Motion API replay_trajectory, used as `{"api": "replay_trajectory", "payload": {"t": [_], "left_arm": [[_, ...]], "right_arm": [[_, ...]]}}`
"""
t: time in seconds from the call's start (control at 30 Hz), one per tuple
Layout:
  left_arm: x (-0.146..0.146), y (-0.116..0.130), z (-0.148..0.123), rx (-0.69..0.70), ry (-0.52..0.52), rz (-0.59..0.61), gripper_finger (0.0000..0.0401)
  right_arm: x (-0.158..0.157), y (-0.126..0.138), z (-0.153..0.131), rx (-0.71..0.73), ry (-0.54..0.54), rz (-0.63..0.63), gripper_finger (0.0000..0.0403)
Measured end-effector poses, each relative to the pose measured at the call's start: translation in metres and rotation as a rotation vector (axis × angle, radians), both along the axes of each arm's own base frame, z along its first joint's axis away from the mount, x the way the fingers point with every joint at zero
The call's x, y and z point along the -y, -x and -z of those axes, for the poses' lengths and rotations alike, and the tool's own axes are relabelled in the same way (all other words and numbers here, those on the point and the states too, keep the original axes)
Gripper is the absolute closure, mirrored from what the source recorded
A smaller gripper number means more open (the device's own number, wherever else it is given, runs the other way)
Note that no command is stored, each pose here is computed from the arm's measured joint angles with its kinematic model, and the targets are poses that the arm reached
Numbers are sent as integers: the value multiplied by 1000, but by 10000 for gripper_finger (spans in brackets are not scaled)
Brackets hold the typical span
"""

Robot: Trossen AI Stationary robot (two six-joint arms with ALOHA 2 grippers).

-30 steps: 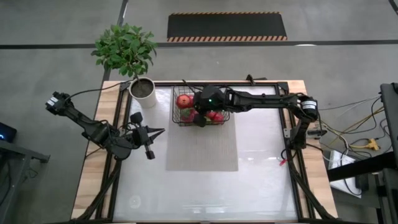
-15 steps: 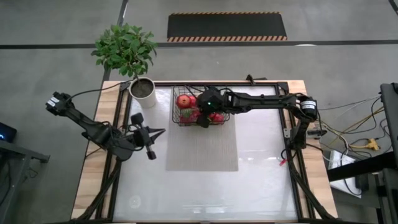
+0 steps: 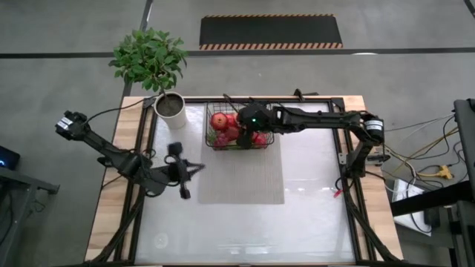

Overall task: Build produce basket
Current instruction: Return to Home Position

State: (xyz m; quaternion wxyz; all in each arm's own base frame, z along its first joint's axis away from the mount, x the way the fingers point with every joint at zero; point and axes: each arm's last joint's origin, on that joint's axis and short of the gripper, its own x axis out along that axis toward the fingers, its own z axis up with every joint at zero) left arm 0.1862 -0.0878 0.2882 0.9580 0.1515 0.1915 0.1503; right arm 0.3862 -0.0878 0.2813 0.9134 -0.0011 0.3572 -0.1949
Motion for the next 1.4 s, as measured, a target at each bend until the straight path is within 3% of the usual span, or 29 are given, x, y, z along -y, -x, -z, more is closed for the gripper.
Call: {"api": "replay_trajectory", "payload": {"t": [0.13,0.27,0.43,0.57,0.77,0.93,1.07,1.4], "left_arm": [[2,-21,-3,15,67,277,401],[-6,-36,-1,-2,32,477,401],[-33,-42,-1,-12,9,471,401],[-58,-39,0,20,8,551,401],[-93,-26,7,95,51,547,401],[-107,-9,20,122,45,493,401],[-112,8,28,152,66,448,401],[-104,50,46,338,85,469,401]], "right_arm": [[-12,15,-13,14,18,-32,209],[-38,39,-11,55,31,-103,203],[-73,82,13,161,70,-220,214],[-92,114,38,276,166,-327,223],[-91,157,58,460,337,-367,235],[-75,186,68,572,461,-315,248],[-62,206,76,599,455,-310,261],[-53,243,99,672,411,-290,285]]}}
